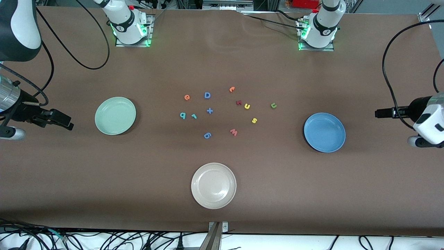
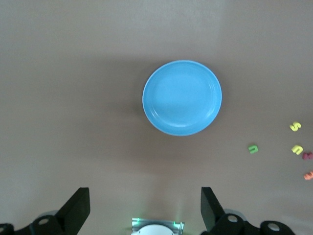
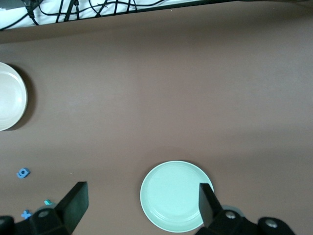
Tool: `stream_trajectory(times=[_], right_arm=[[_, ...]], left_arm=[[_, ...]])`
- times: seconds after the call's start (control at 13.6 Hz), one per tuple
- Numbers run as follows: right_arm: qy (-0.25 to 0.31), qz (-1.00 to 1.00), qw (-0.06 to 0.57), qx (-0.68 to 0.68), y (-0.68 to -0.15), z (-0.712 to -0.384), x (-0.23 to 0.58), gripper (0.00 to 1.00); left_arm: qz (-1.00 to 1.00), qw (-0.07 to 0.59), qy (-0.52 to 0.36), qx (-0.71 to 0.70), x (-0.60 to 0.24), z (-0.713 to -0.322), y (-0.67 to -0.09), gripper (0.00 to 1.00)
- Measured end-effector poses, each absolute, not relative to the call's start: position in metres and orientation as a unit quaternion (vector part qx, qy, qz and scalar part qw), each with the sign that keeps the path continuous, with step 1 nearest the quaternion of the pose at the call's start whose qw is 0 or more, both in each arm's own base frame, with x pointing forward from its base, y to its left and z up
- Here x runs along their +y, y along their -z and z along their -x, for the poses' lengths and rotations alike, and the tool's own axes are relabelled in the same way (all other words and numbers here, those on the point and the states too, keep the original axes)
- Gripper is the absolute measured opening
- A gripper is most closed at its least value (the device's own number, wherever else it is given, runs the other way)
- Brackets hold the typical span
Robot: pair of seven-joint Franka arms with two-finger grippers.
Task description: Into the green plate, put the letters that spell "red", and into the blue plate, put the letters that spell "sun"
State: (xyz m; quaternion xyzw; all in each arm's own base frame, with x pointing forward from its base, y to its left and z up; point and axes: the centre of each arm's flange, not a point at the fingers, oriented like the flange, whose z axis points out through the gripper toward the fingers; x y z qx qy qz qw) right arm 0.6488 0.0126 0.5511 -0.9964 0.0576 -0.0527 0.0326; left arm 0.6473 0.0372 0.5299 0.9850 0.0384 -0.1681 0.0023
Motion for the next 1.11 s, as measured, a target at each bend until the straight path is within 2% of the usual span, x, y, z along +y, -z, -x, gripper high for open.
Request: stream_trajectory(times=[0.44,1.11], right_arm=[[0.029,0.997,0.032,0.061,-0.548,-0.644,0.012,1.00],[0.022,0.997,0.031,0.065,-0.546,-0.642,0.011,1.00]], left_arm=[[-0.989,0.000,0.134,0.053,0.063,-0.657,-0.528,1.00],[-0.992,0.003,0.123,0.039,0.047,-0.659,-0.536,1.00]])
